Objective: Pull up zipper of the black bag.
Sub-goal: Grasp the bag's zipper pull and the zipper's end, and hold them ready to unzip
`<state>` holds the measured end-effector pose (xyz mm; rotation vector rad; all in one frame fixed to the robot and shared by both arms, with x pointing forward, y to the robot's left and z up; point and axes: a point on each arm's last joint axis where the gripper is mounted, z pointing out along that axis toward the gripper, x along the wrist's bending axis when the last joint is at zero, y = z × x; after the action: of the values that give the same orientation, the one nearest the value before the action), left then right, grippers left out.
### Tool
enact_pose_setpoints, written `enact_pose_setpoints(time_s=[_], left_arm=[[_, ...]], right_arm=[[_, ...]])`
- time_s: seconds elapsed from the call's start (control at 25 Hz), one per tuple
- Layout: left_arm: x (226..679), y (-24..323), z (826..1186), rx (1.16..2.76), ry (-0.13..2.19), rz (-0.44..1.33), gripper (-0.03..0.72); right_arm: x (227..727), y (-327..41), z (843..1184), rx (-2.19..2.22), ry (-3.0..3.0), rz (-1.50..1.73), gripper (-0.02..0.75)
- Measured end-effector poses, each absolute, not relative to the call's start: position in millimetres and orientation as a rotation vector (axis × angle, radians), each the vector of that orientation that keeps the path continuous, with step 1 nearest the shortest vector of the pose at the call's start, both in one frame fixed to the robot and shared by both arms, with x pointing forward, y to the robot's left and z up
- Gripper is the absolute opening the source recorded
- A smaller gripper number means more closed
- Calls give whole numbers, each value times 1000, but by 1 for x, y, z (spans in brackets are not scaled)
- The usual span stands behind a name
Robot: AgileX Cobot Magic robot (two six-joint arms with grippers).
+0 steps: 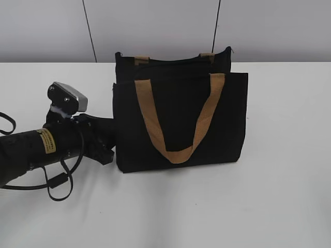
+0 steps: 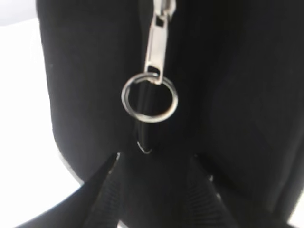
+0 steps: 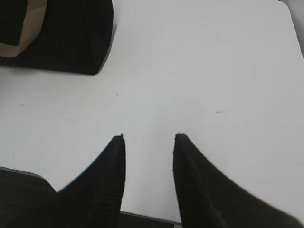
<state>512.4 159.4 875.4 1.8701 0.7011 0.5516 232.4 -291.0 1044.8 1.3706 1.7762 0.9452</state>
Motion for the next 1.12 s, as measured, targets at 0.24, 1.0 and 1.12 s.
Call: enact_pose_setpoints(time_s=[0.24,1.0,1.12], left_arm=[[515,160,879,1818,717,576,326],[522,154,876,1877,653,557,249],[522,153,876,1880,649,556,207]], right_arm=[[232,-291,1045,1371,1776,945,274],[232,-291,1045,1370,1776,945,274],[232,-291,1045,1370,1776,945,274]])
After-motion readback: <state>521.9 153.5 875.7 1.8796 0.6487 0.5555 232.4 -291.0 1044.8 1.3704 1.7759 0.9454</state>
